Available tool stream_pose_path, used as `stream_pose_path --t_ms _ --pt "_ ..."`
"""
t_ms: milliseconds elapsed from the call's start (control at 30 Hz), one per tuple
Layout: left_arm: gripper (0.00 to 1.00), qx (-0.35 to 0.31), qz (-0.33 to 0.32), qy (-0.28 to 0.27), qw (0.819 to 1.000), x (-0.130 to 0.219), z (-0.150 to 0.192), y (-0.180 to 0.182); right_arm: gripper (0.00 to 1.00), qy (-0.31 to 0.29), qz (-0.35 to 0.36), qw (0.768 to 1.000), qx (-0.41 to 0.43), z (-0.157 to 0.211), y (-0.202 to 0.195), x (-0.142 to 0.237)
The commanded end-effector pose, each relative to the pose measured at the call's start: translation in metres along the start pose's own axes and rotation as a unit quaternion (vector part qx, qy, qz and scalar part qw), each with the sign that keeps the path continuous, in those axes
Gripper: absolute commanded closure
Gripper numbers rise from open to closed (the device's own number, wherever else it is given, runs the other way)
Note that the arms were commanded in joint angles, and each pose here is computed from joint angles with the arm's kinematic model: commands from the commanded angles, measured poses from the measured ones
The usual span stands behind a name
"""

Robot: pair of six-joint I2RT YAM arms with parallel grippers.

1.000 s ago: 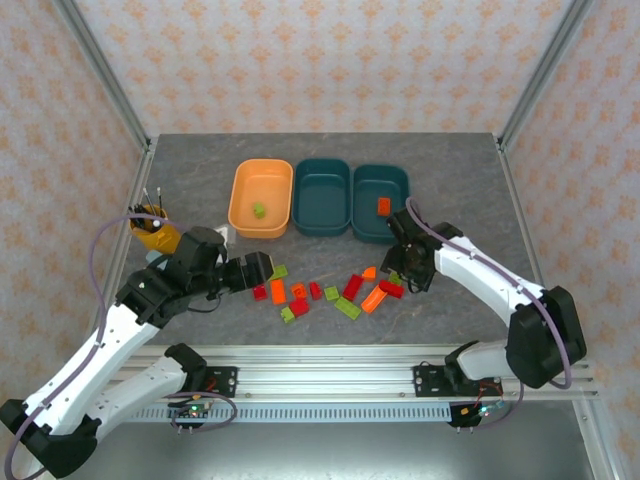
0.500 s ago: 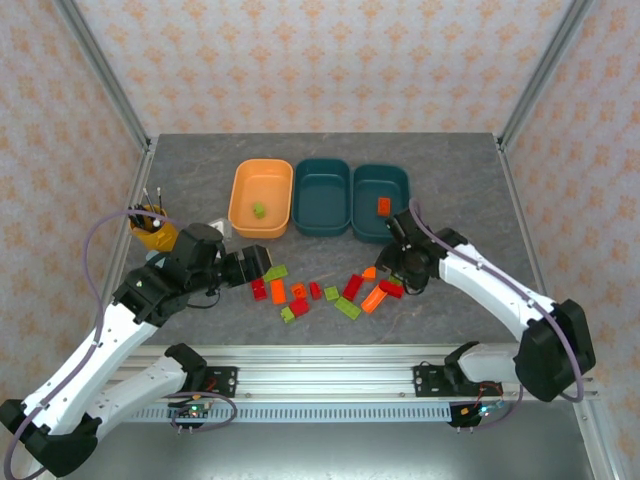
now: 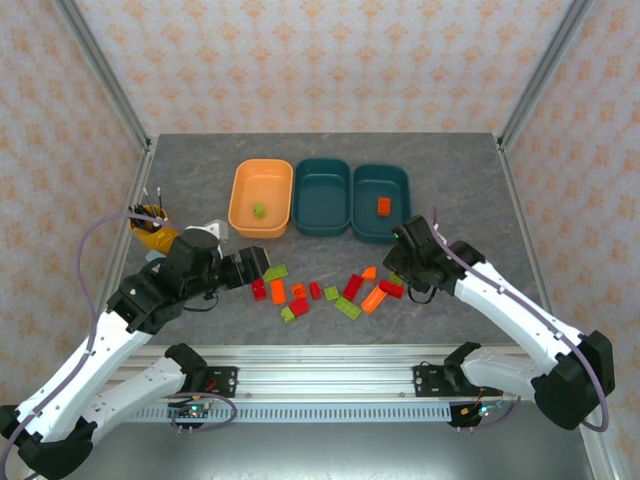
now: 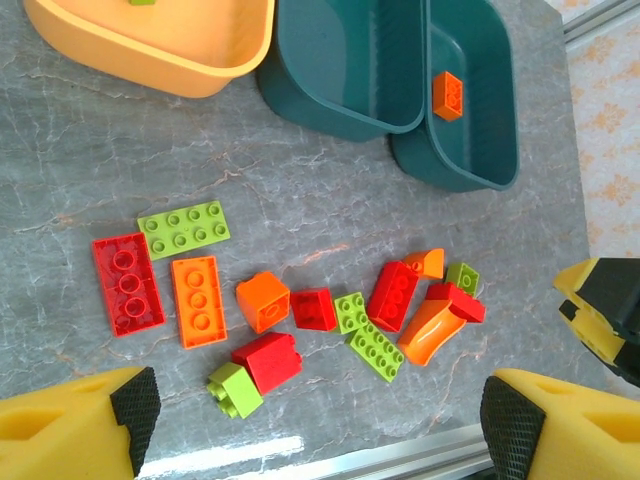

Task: Sort the legos into containers by color

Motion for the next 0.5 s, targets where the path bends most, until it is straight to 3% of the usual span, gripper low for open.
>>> stream_pose_path --t_ms 0,67,167,300,467 --pt "0.14 -0.005 0.001 -0.019 1.0 0.0 -0.003 0.0 0.49 -0.008 0.019 1.0 -0.01 0.001 -0.005 -0.002" --pt "0.13 -0.006 0.001 -0.017 1.0 -0.001 -0.003 0.0 0.48 0.002 0.04 0.999 -0.017 0.007 -0.014 -0.012" --pt "0.13 -0.009 0.005 -0.015 1.0 -0.003 -0.003 -0.002 0.38 0.021 0.058 0.998 -0.013 0.011 -0.02 -0.03" --pt "0.14 -0.013 0.005 -0.009 1.0 -0.004 -0.003 -0.003 0.31 0.063 0.097 0.993 -0.022 0.017 -0.027 -0.051" --pt "0.14 -0.013 0.006 -0.007 1.0 -0.004 -0.002 -0.004 0.31 0.08 0.086 0.987 -0.11 0.02 -0.037 -0.069"
Point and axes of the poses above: each hand's point on the last joint's axis, 136 mm out from that joint toward the fingers, its own x axis back along the fingers, its own y axis along the line the jaws close on, z = x × y, the point moved 4 cm from there along x, back along the fingers, and after that the axes turned 8 degrees about -x, right-handed, at the moved point
